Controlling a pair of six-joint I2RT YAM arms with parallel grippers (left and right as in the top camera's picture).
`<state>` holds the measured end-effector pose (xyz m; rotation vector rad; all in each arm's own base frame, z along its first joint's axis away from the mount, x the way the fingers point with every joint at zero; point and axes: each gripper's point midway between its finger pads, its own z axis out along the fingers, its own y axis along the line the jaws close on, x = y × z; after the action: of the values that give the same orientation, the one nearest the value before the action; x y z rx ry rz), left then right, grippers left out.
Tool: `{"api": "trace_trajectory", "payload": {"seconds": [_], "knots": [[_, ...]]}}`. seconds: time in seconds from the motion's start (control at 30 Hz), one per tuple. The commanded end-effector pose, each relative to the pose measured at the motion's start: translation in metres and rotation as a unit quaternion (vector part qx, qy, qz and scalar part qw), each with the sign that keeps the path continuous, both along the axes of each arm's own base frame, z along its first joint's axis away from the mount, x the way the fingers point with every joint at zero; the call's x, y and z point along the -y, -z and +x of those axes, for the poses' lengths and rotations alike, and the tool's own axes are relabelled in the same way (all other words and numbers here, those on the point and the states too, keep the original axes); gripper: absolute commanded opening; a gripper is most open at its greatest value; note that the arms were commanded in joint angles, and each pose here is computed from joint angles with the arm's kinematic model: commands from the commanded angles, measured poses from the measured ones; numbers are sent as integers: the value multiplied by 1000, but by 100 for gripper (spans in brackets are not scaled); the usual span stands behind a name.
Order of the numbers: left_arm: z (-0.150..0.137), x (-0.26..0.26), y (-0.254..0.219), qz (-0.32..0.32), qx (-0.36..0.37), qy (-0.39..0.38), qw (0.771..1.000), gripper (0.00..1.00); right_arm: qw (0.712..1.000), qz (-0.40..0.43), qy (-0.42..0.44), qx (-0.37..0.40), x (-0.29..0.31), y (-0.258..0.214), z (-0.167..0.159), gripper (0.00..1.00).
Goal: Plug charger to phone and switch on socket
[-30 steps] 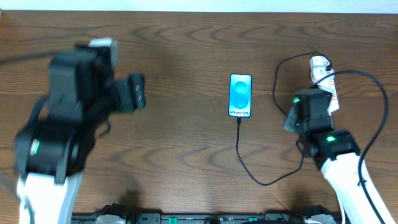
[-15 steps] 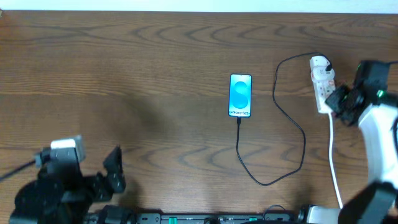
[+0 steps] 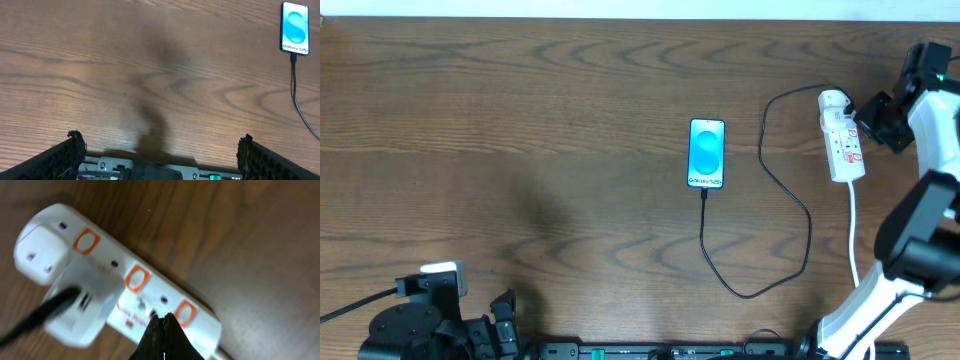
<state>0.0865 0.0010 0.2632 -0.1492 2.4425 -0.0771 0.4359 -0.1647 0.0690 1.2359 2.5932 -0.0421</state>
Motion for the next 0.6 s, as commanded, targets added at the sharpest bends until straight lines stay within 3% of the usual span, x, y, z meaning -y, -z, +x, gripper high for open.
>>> {"api": "trace_trajectory", "payload": {"seconds": [0.0, 0.57], "knots": [[-2, -3, 0, 3, 4, -11, 1000, 98, 1000, 23, 4, 8, 1, 8, 17, 1], [-39, -9, -11, -17, 122, -11, 992, 98, 996, 71, 37, 32, -9, 29, 37, 1]]}}
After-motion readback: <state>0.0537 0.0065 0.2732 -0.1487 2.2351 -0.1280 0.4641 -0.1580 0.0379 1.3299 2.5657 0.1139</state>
